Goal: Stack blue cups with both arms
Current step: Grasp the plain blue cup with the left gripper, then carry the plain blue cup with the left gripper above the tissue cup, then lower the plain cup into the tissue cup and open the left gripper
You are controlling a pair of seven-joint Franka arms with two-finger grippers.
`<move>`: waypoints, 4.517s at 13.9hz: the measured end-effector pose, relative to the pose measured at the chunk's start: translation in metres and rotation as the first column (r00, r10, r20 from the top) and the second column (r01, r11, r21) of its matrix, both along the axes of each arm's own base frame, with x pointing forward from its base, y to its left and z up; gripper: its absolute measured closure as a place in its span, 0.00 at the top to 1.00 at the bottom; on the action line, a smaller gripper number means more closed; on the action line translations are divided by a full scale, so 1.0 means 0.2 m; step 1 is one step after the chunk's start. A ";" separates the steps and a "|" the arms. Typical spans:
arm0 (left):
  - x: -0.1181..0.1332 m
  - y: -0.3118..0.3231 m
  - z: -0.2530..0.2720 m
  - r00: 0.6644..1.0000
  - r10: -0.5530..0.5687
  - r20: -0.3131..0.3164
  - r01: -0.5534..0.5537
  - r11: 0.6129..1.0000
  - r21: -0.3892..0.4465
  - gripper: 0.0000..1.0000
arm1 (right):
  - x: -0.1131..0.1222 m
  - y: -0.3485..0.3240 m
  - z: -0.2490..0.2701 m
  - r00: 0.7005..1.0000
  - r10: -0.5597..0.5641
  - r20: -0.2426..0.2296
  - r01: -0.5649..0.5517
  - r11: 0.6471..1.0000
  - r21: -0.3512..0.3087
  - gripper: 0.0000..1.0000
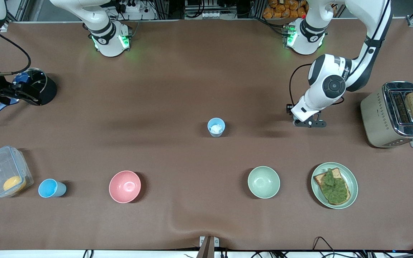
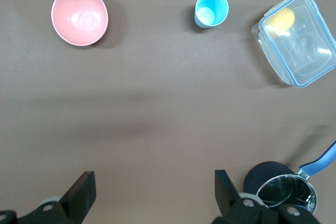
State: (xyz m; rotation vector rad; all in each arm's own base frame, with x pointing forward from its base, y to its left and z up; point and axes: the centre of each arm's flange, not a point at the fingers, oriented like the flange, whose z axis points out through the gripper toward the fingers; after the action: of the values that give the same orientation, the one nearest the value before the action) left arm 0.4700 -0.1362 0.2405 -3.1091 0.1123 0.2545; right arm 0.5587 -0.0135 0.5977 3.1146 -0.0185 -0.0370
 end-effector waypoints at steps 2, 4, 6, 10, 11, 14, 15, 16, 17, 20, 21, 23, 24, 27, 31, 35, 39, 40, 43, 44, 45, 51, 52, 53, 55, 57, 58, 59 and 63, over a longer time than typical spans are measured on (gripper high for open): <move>0.00 0.00 0.01 1.000 0.000 0.003 0.000 1.000 0.000 0.21 | 0.00 -0.02 0.00 1.000 -0.006 -0.001 0.006 1.000 0.000 1.00; 0.02 -0.03 0.07 1.000 -0.008 0.029 0.008 1.000 -0.006 0.03 | 0.00 -0.03 -0.01 1.000 -0.009 -0.002 0.009 1.000 0.001 1.00; 0.05 -0.08 0.22 0.997 -0.028 0.071 0.029 1.000 -0.012 0.02 | 0.00 -0.04 -0.01 1.000 -0.009 -0.003 0.009 1.000 0.001 1.00; 0.09 -0.24 0.57 0.988 -0.062 0.139 0.067 0.997 -0.030 0.02 | 0.00 -0.03 -0.01 1.000 -0.007 -0.005 0.007 1.000 0.001 1.00; 0.09 -0.32 0.66 0.986 -0.060 0.152 0.070 0.996 -0.062 0.02 | 0.00 -0.03 -0.01 1.000 -0.006 -0.005 0.006 1.000 0.001 1.00; 0.09 -0.50 0.81 0.982 -0.045 0.182 0.071 0.988 -0.140 0.02 | 0.01 0.00 -0.01 1.000 0.002 -0.005 -0.002 1.000 0.004 1.00; 0.09 -0.53 0.84 0.981 -0.046 0.190 0.076 0.985 -0.154 0.02 | 0.01 0.00 -0.01 1.000 0.002 -0.004 -0.002 1.000 0.004 1.00; 0.10 -0.57 0.88 0.979 -0.049 0.199 0.084 0.982 -0.169 0.02 | 0.01 -0.01 -0.01 1.000 0.000 -0.003 0.000 1.000 0.004 1.00; 0.10 -0.62 0.92 0.976 -0.053 0.209 0.092 0.978 -0.184 0.02 | 0.01 -0.02 0.00 1.000 -0.002 -0.002 0.002 1.000 0.004 1.00; 0.12 -0.78 1.00 0.977 -0.036 0.212 0.093 0.960 -0.265 0.02 | 0.01 -0.03 0.00 1.000 -0.007 0.000 0.007 1.000 0.004 1.00; 0.13 -0.83 0.99 0.979 -0.024 0.200 0.081 0.956 -0.280 0.02 | 0.01 -0.03 0.00 1.000 -0.006 0.000 0.006 1.000 0.004 1.00; 0.16 -0.95 0.96 0.985 0.000 0.172 0.053 0.952 -0.302 0.02 | 0.01 -0.03 0.00 1.000 -0.004 -0.001 0.004 1.000 0.004 1.00; 0.17 -1.02 0.94 0.988 0.015 0.157 0.035 0.949 -0.313 0.02 | 0.01 -0.03 0.00 1.000 -0.003 -0.003 0.003 1.000 0.004 1.00; 0.17 -1.25 0.90 0.992 0.050 0.117 -0.007 0.941 -0.337 0.02 | 0.01 -0.03 -0.01 1.000 -0.001 -0.008 0.001 1.000 0.005 1.00; 0.22 -1.41 0.78 0.993 0.051 0.109 -0.014 0.949 -0.315 0.02 | 0.01 -0.03 -0.01 1.000 0.001 -0.012 -0.001 1.000 0.005 1.00; 0.20 -1.59 0.60 0.993 0.067 0.098 -0.039 0.963 -0.267 0.02 | 0.01 -0.03 -0.01 1.000 0.001 -0.012 -0.001 1.000 0.005 1.00; 0.15 -1.71 0.52 0.994 0.065 0.091 -0.041 0.969 -0.244 0.02 | 0.01 -0.03 -0.01 1.000 0.002 -0.012 -0.002 1.000 0.005 1.00; 0.15 -1.71 0.51 0.994 0.067 0.090 -0.043 0.969 -0.243 0.02 | 0.01 -0.03 -0.01 1.000 0.002 -0.012 -0.002 1.000 0.005 1.00; 0.17 -1.69 0.50 0.993 0.073 0.092 -0.049 0.970 -0.240 0.02 | 0.01 -0.03 -0.01 1.000 0.002 -0.012 -0.002 1.000 0.005 1.00; 0.17 -1.69 0.50 0.993 0.073 0.092 -0.049 0.970 -0.239 0.02 | 0.01 -0.03 -0.01 1.000 0.003 -0.012 -0.002 1.000 0.005 1.00; 0.17 -1.69 0.50 0.993 0.073 0.092 -0.049 0.970 -0.239 0.02 | 0.01 -0.03 -0.01 1.000 0.003 -0.012 -0.003 1.000 0.005 1.00; 0.16 -1.70 0.45 0.994 0.070 0.081 -0.050 0.972 -0.228 0.02 | 0.01 -0.03 -0.01 1.000 0.003 -0.012 -0.003 1.000 0.005 1.00; 0.16 -1.70 0.44 0.994 0.069 0.080 -0.049 0.973 -0.227 0.03 | 0.01 -0.03 -0.02 1.000 0.003 -0.013 -0.003 1.000 0.005 1.00; 0.16 -1.70 0.44 0.994 0.068 0.080 -0.048 0.973 -0.227 0.03 | 0.01 -0.03 -0.02 1.000 0.003 -0.013 -0.003 1.000 0.005 1.00; 0.16 -1.71 0.44 0.994 0.068 0.080 -0.048 0.973 -0.227 0.03 | 0.01 -0.03 -0.02 1.000 0.004 -0.013 -0.004 1.000 0.005 1.00; 0.16 -1.71 0.44 0.994 0.067 0.081 -0.047 0.973 -0.228 0.17 | 0.01 -0.03 -0.02 1.000 0.005 -0.014 -0.004 1.000 0.005 1.00; 0.16 -1.71 0.44 0.994 0.067 0.081 -0.047 0.972 -0.228 0.27 | 0.01 -0.03 -0.02 1.000 0.005 -0.014 -0.005 1.000 0.005 1.00; 0.16 -1.71 0.44 0.994 0.067 0.081 -0.047 0.973 -0.228 0.37 | 0.01 -0.03 -0.02 1.000 0.005 -0.014 -0.005 1.000 0.005 1.00; 0.17 -1.70 0.42 0.994 0.070 0.081 -0.051 0.973 -0.225 0.77 | 0.01 -0.03 -0.02 1.000 0.006 -0.015 -0.006 1.000 0.005 1.00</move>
State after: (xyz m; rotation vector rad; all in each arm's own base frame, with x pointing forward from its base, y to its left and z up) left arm 0.5034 -0.4765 0.3245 -3.3446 0.0471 0.1112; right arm 0.5601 -0.0199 0.5942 3.1193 -0.0085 -0.0599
